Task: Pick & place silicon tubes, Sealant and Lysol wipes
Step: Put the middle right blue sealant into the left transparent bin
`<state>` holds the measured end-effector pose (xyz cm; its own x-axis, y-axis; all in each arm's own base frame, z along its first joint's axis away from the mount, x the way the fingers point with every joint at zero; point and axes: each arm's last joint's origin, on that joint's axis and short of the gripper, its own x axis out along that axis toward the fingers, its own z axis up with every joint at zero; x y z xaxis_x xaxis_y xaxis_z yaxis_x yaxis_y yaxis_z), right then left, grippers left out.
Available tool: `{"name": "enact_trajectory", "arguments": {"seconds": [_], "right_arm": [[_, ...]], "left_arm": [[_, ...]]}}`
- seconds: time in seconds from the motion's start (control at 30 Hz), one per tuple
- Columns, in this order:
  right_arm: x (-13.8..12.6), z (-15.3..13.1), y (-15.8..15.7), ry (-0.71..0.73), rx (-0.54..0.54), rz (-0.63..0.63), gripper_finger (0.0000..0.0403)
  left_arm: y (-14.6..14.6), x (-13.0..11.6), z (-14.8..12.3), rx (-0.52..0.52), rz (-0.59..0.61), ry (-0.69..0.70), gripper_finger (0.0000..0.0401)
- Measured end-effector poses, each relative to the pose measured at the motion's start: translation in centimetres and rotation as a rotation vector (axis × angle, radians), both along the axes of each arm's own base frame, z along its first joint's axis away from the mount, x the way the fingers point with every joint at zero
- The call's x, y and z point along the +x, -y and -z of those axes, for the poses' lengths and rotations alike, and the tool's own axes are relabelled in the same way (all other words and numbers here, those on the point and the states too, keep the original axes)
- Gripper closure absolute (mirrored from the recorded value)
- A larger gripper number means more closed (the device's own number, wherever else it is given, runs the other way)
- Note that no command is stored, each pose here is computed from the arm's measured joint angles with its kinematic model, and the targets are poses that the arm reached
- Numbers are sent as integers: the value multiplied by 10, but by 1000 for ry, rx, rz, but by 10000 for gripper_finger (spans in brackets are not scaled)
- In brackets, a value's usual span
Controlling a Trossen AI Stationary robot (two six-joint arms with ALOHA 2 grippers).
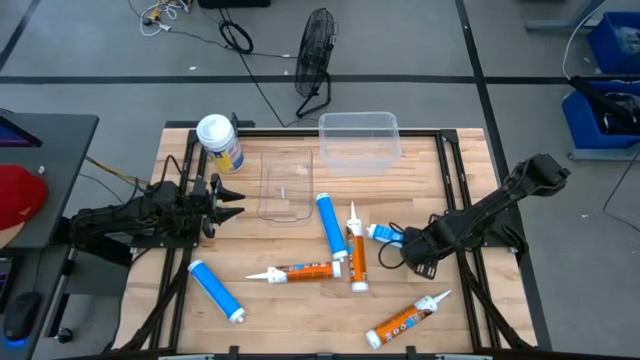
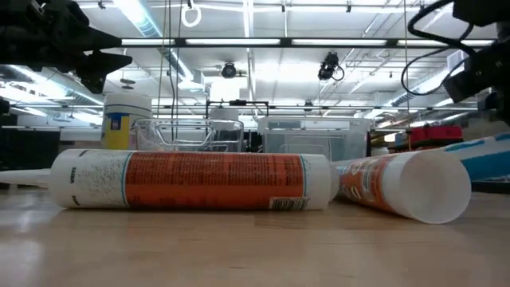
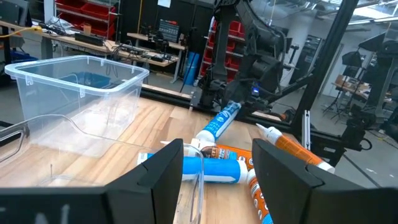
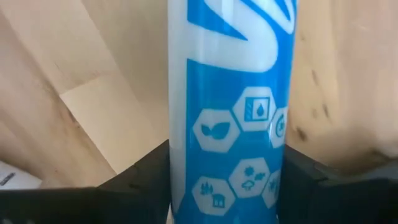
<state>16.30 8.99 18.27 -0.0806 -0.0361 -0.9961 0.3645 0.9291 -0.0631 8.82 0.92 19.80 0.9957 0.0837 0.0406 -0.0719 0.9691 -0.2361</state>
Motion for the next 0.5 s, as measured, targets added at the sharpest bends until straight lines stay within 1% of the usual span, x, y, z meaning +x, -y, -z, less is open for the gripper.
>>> {"name": "enact_trajectory", "arguments": {"seconds": [0.13,0.23,0.43,0.5], "right_arm": [[6,-15,-1,47,-45,-1,200],[10,-22,-3,78,-54,-2,200],[13,-24,-3,102,-52,14,200],[14,-24,-4,108,-35,20,200]], "left_arm": [[0,0,0,0,0,0,204],[0,0,0,0,0,0,204],[0,0,0,-2,0,1,204],[0,0,0,-1,0,1,204]]}}
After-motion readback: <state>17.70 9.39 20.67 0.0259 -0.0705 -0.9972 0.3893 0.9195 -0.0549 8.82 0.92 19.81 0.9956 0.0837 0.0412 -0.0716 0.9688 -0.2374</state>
